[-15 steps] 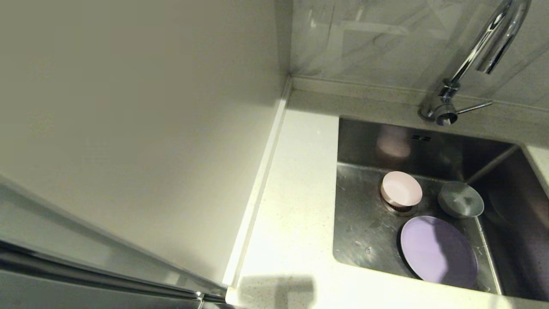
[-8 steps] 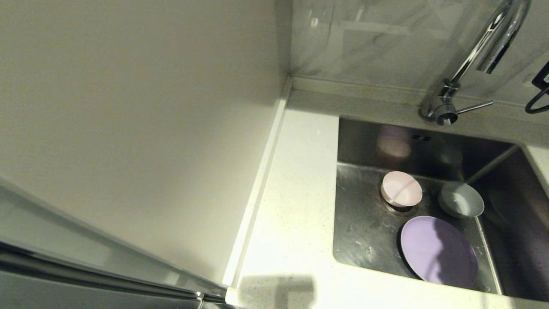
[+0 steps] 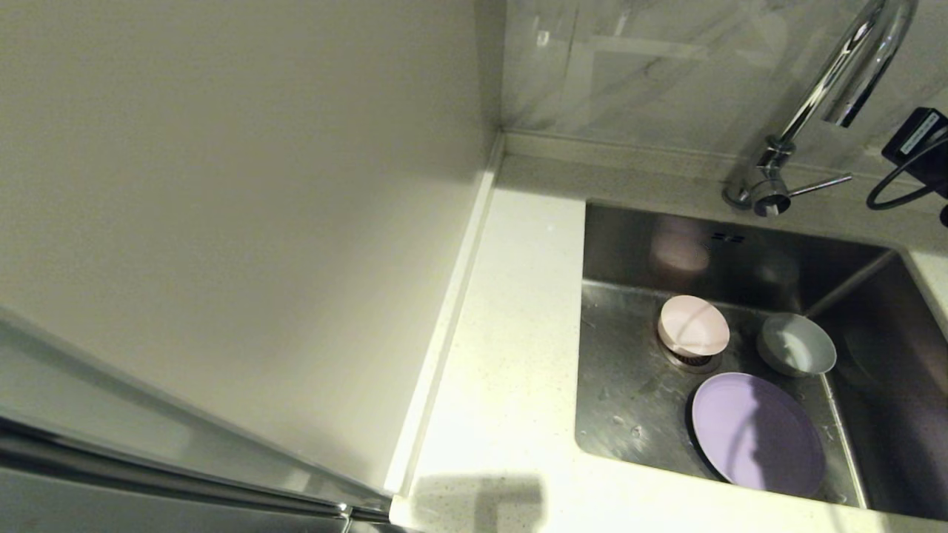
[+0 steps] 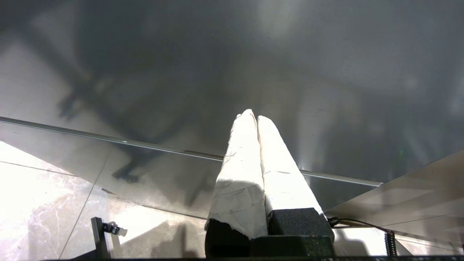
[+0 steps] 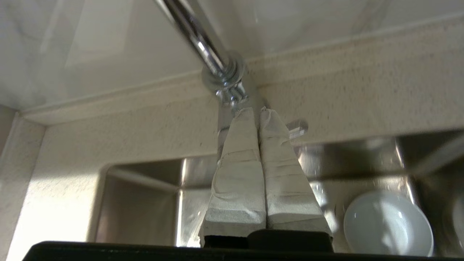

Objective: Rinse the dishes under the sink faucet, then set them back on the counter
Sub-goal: Turn on the faucet

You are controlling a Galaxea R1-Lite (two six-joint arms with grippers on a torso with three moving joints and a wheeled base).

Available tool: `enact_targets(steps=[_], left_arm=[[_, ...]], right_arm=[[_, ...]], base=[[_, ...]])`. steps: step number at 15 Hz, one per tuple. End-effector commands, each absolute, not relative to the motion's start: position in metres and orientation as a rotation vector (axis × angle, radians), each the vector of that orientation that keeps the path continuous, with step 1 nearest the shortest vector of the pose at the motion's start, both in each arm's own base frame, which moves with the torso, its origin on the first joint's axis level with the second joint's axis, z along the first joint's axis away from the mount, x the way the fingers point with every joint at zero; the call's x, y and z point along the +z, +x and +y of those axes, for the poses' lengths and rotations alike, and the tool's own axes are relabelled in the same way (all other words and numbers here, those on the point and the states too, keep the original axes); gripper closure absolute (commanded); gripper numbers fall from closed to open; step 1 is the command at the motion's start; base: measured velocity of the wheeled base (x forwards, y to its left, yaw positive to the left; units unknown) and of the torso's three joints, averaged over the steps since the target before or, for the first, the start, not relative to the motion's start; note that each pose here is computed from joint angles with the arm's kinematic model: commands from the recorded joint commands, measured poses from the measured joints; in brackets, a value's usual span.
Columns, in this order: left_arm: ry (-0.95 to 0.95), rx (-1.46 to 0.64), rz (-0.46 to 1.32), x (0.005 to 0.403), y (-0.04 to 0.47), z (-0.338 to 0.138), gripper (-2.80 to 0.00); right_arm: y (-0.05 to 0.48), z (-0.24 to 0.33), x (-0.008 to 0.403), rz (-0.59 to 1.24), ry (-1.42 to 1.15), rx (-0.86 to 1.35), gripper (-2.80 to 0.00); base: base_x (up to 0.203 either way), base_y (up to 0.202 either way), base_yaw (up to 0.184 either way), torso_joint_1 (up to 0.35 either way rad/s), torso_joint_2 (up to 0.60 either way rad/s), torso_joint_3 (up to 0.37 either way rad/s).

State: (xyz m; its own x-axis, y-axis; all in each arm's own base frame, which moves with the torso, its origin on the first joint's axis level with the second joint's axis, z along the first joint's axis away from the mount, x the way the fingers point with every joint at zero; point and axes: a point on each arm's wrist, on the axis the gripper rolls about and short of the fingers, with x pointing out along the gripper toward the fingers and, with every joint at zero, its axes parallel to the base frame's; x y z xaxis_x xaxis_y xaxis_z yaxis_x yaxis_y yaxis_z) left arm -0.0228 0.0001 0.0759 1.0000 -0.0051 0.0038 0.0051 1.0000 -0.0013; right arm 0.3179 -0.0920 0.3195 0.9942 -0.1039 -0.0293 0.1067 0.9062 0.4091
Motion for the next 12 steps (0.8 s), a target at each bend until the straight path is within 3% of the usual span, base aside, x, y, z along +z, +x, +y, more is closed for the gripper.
enact_targets(steps=[1, 12], left_arm=[[-0.002, -0.005, -0.002, 0.075, -0.023, 0.0, 0.0], [-0.002, -0.006, -0.002, 0.075, -0.023, 0.0, 0.0]], right_arm=[[0.332, -0.096, 0.309, 0.02, 0.418, -0.107, 0.0], [0.366, -0.106, 0.293, 0.015, 0.323, -0.104, 0.0]], base=[[0.0, 0.0, 0.0, 0.0, 0.0, 0.0], [0.0, 0.0, 0.0, 0.0, 0.0, 0.0]])
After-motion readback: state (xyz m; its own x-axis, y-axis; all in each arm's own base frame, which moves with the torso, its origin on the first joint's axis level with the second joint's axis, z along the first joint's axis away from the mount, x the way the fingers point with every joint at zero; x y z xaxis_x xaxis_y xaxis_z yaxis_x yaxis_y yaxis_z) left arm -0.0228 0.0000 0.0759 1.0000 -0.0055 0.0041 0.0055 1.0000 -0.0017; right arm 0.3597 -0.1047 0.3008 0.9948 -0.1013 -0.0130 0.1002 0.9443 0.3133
